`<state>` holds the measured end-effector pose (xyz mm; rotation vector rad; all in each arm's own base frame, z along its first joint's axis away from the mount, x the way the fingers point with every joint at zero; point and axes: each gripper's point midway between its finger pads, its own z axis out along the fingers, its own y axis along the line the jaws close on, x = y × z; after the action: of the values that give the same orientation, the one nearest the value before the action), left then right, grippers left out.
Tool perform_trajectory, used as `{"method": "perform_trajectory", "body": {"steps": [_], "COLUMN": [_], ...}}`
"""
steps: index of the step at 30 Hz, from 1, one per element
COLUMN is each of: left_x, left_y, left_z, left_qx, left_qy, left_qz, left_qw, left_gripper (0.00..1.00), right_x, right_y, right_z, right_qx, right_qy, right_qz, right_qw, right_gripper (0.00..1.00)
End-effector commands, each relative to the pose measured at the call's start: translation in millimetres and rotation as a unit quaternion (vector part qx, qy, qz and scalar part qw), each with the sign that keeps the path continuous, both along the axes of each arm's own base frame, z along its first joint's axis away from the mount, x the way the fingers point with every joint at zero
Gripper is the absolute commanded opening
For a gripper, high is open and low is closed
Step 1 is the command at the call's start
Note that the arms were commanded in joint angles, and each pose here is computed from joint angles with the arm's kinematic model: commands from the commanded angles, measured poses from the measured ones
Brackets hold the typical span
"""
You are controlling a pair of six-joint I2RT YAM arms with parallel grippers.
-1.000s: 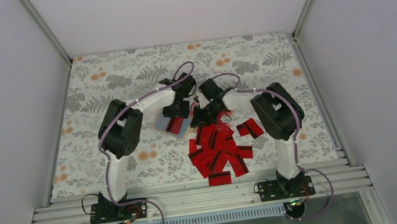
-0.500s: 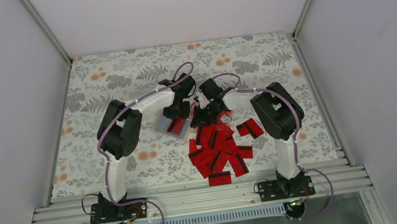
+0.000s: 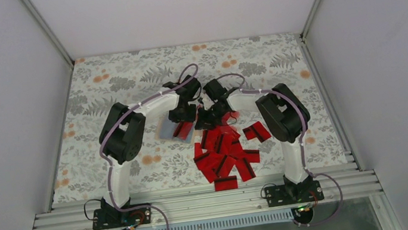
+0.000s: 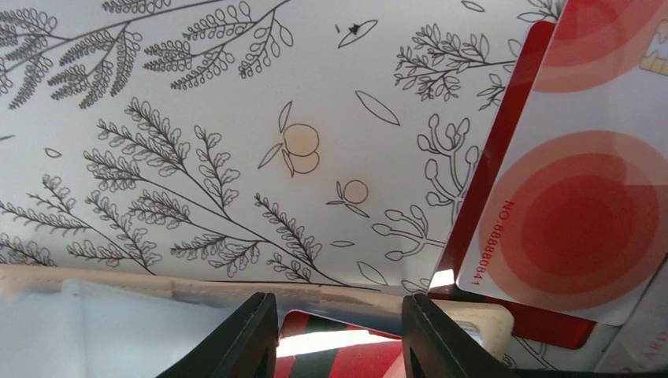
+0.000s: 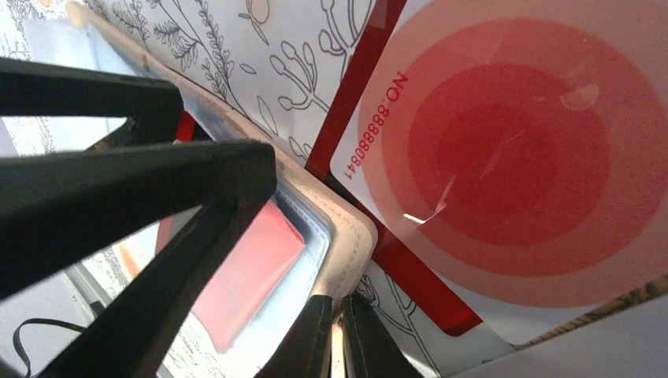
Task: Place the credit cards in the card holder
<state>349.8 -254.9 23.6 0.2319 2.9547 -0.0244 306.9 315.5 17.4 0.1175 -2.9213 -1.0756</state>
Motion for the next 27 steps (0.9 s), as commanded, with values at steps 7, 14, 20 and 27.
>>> {"method": "perform_trajectory", "body": {"steps": [7, 14, 20, 27], "left_x": [-6.7, -16.0, -24.5, -28.1], "left_y": [-3.7, 15.1, 34.6, 34.0], "left_z": [29.6, 43.9, 35.5, 24.8], "left_qx": [-0.077, -0.08, -0.058, -0.065], "left_qy": [0.01, 0.011, 0.016, 0.025], "left_qz": [0.035, 0.055, 0.058, 0.054], "left_qw": [0.996, 0.995, 0.996, 0.996], "left_gripper": [0.59, 0.67, 0.72, 0.64], "right_x": [14.0, 13.9, 13.4, 13.1], "right_y": [-2.7, -3.3, -2.8, -1.4], "right_z": [-6.4, -4.5, -0.3, 1.7], "right_qx": [-0.023, -0.024, -0.022, -0.019], "right_qy": [-0.026, -0.028, -0.03, -0.031], "right_qz": [0.001, 0.006, 0.011, 0.015], "right_qw": [0.999, 0.999, 0.999, 0.999], "right_gripper": [0.06, 0.06, 0.06, 0.06]}}
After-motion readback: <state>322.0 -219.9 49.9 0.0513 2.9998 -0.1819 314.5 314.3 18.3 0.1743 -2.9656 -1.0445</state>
